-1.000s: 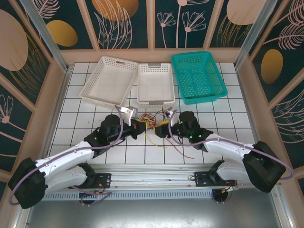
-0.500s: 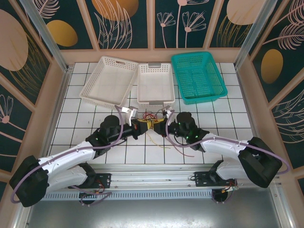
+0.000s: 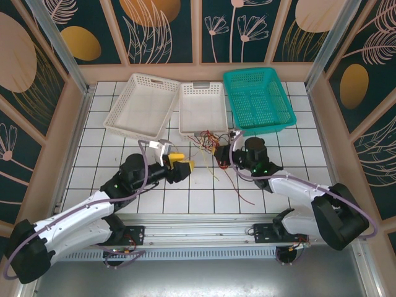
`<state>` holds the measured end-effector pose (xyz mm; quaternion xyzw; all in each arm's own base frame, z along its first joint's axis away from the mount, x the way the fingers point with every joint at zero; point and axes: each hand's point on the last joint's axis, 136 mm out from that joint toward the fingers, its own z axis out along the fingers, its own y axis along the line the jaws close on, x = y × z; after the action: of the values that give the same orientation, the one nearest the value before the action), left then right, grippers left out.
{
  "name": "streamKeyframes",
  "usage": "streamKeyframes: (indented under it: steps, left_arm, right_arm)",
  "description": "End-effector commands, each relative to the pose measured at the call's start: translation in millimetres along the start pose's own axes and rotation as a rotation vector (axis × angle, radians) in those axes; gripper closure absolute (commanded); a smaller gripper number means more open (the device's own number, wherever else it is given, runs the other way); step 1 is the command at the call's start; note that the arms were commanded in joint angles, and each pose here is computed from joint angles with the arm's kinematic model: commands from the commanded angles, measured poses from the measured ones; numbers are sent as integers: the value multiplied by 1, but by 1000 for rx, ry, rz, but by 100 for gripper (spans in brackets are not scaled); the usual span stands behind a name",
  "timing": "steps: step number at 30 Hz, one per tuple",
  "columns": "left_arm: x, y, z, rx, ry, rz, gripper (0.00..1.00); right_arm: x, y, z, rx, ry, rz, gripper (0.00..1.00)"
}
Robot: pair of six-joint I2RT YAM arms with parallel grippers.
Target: Untangle the cables
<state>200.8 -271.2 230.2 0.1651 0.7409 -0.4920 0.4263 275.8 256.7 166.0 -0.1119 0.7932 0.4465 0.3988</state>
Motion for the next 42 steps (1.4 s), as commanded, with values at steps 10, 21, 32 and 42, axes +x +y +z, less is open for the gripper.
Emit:
streamKeyframes:
  steps: [10,21,32,42]
  left_arm:
    - [18,-18,-1,187,-6,-39,20]
    - [17,-31,16,247,12,42,17]
    - [7,-35,43,216,-16,103,12]
    - [5,-30,61,196,-5,110,16]
  right_arm:
    - [-72,84,-33,-285,-111,182,100]
    - [-115,110,-35,-342,-82,362,100]
    - [-116,132,-20,-425,-23,408,100]
    - [-121,156,-27,-490,-16,404,100]
